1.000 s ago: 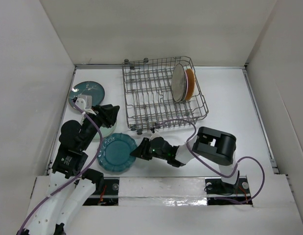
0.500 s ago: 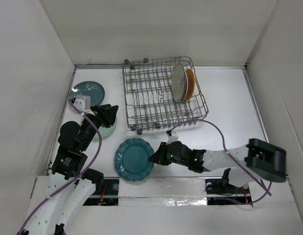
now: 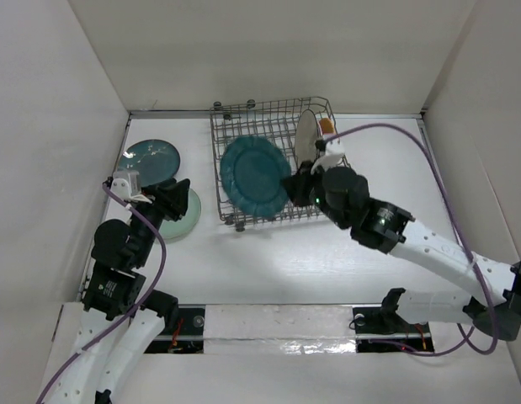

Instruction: Load the plates into the dish rack

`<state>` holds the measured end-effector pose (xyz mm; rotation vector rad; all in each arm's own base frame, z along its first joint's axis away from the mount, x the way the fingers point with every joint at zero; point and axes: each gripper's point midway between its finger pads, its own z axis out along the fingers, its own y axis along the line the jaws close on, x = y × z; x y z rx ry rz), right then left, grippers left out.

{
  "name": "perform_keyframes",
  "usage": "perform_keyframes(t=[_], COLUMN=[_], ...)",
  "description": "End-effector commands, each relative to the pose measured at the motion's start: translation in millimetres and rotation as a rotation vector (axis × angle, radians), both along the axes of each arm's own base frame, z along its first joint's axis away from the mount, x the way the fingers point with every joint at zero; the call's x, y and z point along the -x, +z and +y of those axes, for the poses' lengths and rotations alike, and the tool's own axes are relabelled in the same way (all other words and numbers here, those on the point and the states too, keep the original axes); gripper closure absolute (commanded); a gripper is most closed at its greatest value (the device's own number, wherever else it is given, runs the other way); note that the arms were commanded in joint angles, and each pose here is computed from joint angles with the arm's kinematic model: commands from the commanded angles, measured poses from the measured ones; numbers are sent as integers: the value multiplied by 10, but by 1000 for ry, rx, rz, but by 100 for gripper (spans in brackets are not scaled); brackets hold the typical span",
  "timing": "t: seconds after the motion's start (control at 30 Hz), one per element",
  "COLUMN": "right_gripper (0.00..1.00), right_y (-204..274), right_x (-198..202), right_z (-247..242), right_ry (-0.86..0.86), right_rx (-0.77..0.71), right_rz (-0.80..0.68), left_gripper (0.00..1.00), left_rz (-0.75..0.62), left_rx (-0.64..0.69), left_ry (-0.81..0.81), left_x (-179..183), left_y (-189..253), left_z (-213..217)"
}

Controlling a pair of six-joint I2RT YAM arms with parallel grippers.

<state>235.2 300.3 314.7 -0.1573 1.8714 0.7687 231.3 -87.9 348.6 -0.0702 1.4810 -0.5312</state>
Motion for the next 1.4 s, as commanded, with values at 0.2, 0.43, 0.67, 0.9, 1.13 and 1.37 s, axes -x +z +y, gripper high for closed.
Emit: perform_keyframes(t=[0.2, 0.43, 0.67, 0.9, 1.13, 1.37], right_gripper=[100, 100, 100, 100, 94, 73], right_y=[664, 391, -101, -523, -800, -897], right_x=[-1730, -2319, -2578, -2692, -2623, -2566], right_z=[-848, -1038, -950, -837, -821, -862], right_ry=[-557, -652, -631, -602, -635, -635], right_rx=[333, 512, 597, 594, 523, 486], right_rz=[-255, -225, -164, -83, 17, 43], left_gripper=[62, 62, 61, 61, 61, 61], left_rz=[1, 14, 25, 40, 46, 52], left_rx=[6, 0, -7, -11, -13, -15], left_ry=[-66, -85, -95, -92, -91, -91], left_x=[-17, -31, -51, -79, -93, -105], left_y=[-16, -49, -75, -112, -127, -142], left_z=[-138, -179, -206, -211, -213, -218])
